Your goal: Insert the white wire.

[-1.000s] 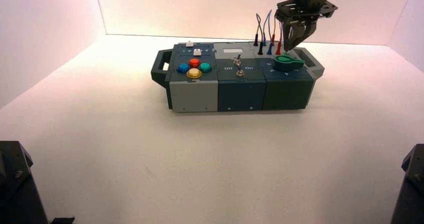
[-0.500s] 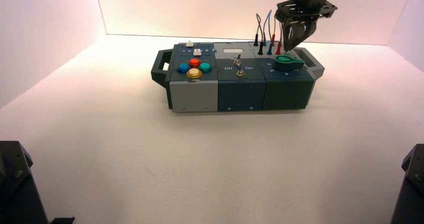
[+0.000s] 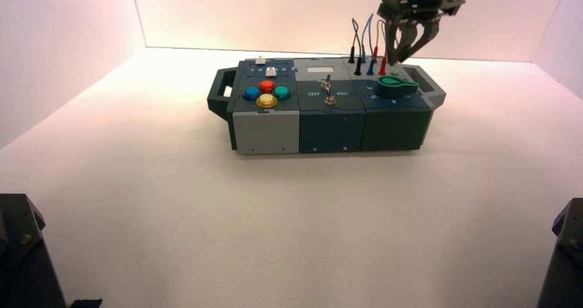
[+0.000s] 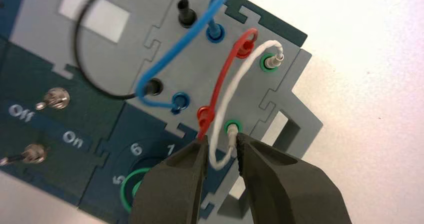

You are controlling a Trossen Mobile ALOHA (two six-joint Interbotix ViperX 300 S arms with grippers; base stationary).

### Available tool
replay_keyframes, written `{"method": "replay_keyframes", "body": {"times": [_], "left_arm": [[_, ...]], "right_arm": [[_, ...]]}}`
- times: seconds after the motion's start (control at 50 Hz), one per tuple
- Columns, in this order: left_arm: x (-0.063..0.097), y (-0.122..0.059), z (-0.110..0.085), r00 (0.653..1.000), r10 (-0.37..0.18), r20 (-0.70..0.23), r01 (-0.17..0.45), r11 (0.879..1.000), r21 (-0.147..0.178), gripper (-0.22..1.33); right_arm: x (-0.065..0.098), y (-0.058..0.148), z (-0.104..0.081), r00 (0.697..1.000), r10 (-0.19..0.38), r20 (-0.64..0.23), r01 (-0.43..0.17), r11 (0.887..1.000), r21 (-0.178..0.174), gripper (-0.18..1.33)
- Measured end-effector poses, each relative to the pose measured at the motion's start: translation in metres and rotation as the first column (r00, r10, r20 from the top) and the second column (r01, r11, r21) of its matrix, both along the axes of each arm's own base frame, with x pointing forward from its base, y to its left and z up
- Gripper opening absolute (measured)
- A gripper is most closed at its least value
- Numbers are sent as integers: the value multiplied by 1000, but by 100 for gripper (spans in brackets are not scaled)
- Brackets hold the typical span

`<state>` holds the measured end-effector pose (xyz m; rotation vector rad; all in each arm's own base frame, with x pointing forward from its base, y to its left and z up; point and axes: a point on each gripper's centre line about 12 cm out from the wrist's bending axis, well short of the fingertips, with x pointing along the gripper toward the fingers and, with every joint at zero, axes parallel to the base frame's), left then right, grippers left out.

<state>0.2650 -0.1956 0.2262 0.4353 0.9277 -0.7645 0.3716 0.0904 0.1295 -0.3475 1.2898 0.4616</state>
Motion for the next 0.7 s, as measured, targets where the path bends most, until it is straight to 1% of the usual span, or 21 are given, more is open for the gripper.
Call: {"method": "replay_keyframes", "body": {"times": [0.2, 0.32, 0.38, 0.46, 0.6, 0.64, 0.7], "left_arm": [[1, 0, 0, 1000, 2, 1, -2, 1000, -1, -16], [1, 1, 0, 1000, 4, 1, -4, 1000, -1, -16], [2, 1, 0, 1000, 5, 3, -5, 1000, -1, -16], [2, 2, 0, 1000, 11, 3, -11, 1000, -3, -16], [6, 5, 0, 1000, 25, 9, -25, 1000, -6, -16], [7, 7, -1, 999, 35, 12, -35, 999, -9, -16], [8, 9, -3, 999, 41, 10, -41, 999, -6, -16]], "right_arm": [[-3, 3, 14, 1000, 0, 18, 0, 1000, 9, 72], [-5, 4, 23, 999, -14, 36, 14, 1000, 19, 72], [-5, 3, 24, 999, -16, 37, 15, 1000, 19, 72], [-8, 3, 31, 998, -29, 51, 28, 999, 27, 72], [-16, 0, 34, 997, -57, 52, 55, 998, 34, 72], [-19, -1, 35, 996, -73, 56, 71, 997, 41, 71], [-22, -2, 35, 994, -87, 59, 84, 996, 43, 71]]}}
